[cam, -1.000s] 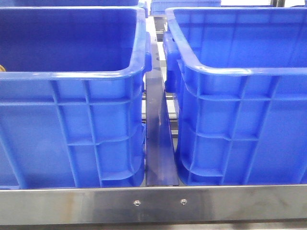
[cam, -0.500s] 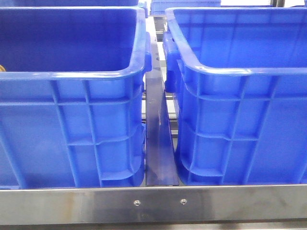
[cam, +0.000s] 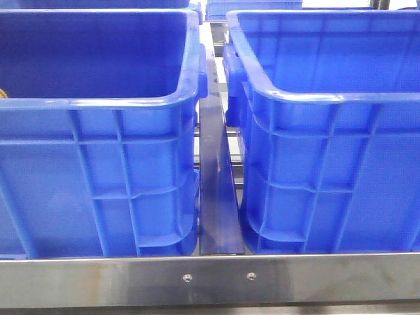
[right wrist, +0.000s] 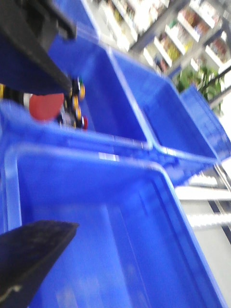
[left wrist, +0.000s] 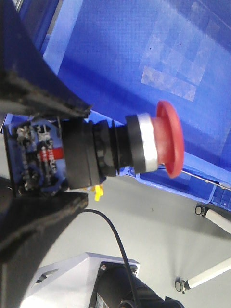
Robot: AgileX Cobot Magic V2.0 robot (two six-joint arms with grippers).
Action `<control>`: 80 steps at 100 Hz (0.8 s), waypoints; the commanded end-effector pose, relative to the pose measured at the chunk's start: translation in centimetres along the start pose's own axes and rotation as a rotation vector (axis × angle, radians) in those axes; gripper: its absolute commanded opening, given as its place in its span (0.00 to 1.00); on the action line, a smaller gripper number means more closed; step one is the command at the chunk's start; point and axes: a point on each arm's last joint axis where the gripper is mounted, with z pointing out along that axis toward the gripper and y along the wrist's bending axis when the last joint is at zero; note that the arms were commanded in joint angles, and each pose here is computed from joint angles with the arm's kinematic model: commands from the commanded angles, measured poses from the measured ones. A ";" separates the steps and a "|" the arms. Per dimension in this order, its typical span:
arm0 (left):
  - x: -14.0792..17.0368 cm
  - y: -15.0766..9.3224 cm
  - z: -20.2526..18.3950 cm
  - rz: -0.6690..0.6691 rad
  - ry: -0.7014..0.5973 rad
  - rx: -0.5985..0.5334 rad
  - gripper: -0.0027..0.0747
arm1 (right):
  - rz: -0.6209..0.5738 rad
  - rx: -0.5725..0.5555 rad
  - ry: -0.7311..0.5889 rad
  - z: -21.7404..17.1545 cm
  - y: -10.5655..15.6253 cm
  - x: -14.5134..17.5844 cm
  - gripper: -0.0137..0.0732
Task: Pick red and yellow buttons and place in box
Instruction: 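Carry the red button toward the right gripper and hand it over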
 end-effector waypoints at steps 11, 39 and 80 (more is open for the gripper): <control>-1.6 -0.3 -1.8 0.000 -0.131 -0.002 0.01 | 0.106 -0.102 0.036 1.8 1.0 -1.0 0.81; -1.6 -0.3 -1.8 0.000 -0.131 -0.002 0.01 | 0.179 -0.263 0.230 6.0 1.5 -0.8 0.81; -1.6 -0.3 -1.8 0.000 -0.131 -0.002 0.01 | 0.251 -0.348 0.403 9.6 1.0 -0.2 0.81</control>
